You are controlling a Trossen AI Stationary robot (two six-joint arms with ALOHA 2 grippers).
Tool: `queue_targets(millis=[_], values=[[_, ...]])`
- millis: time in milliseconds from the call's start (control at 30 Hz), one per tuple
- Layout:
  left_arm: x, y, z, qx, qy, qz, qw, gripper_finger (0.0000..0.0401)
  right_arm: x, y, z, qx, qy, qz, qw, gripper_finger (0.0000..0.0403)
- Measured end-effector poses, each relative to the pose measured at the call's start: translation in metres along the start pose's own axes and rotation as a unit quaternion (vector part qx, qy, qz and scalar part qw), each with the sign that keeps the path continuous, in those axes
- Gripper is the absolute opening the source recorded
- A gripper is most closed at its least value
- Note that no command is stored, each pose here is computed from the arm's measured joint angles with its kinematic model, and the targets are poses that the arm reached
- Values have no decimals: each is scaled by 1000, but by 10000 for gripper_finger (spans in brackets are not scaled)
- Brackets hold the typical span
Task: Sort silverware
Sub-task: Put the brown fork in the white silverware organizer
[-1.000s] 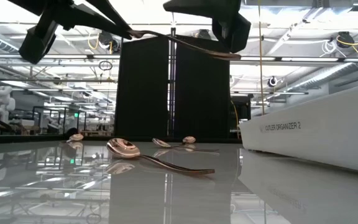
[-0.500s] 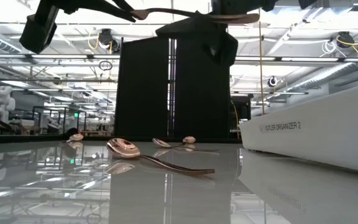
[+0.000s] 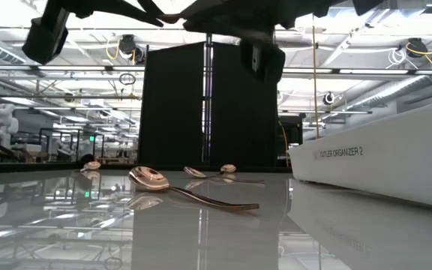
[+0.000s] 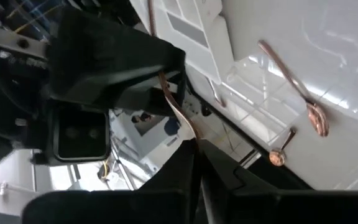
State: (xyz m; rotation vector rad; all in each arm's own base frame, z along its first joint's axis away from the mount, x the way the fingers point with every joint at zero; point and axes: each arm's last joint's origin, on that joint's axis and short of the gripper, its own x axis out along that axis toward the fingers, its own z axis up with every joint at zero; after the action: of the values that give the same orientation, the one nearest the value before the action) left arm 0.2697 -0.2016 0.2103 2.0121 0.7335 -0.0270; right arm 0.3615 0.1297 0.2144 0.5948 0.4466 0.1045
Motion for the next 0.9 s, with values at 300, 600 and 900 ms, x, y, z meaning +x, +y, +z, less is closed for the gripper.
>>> queue_targets(millis=[300, 600, 900], values=[[0, 1, 1, -45, -12, 1, 999, 89, 1, -5, 1, -13, 5, -10, 1000, 2], [-15, -3, -4, -105, -2, -4, 994, 120, -2, -19, 11, -11, -29, -89, 996, 1], [-35, -18, -68, -408, 6, -130, 903, 121, -49, 8, 8, 14, -76, -216, 973, 0]])
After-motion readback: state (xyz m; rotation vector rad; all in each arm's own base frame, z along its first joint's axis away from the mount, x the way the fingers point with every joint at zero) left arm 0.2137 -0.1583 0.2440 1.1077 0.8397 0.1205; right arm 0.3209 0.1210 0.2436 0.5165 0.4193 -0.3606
